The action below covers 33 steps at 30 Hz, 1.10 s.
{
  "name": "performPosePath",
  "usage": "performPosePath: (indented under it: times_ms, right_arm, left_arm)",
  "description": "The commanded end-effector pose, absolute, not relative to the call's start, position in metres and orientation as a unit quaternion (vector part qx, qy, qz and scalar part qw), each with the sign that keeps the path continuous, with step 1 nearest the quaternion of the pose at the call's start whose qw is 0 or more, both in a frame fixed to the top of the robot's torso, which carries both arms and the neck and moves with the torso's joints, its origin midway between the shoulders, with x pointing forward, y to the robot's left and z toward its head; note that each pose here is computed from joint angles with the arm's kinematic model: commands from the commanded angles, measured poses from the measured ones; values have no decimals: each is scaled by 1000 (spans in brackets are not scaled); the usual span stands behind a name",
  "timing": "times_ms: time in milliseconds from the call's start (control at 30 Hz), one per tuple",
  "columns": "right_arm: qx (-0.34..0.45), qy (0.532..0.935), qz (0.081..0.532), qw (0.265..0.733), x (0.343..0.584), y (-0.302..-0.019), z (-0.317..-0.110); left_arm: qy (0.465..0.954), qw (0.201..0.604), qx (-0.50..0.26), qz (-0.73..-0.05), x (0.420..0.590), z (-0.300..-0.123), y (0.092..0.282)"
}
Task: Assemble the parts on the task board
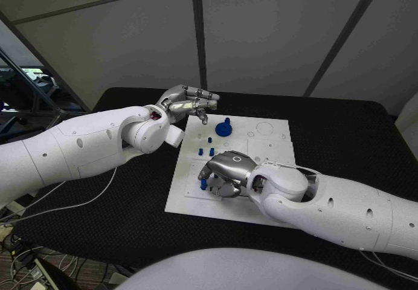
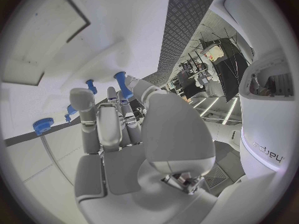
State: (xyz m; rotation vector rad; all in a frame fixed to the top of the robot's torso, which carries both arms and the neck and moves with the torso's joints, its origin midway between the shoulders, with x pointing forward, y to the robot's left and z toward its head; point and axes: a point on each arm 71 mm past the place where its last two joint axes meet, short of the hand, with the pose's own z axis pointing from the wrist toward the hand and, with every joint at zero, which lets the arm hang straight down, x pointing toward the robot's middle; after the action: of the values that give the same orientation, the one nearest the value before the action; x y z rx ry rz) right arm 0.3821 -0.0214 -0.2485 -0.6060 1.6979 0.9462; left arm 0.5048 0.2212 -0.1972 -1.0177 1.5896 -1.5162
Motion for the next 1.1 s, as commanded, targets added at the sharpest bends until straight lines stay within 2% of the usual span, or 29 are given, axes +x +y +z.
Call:
performPosePath:
  times_ms: [33, 467, 667, 900, 1000, 1100]
  right_arm:
    - [-250, 696, 407, 536, 382, -21, -245]
    - [-220, 670, 428, 565, 382, -27, -237]
    - [-190, 651, 447, 584, 379, -43, -229]
    - [-88, 675, 445, 583, 388, -97, -205]
    - [-25, 711, 414, 568, 395, -135, -197]
    - [3, 749, 371, 549, 396, -163, -197]
  left_arm:
    - [614, 347, -390, -592, 505, -196, 220]
    - [616, 345, -391, -591, 505, -196, 219]
    - [616, 345, -391, -590, 505, -197, 221]
    - [615, 350, -394, -586, 505, -197, 226]
    - [615, 353, -395, -584, 504, -197, 228]
    - [614, 354, -396, -583, 504, -197, 230]
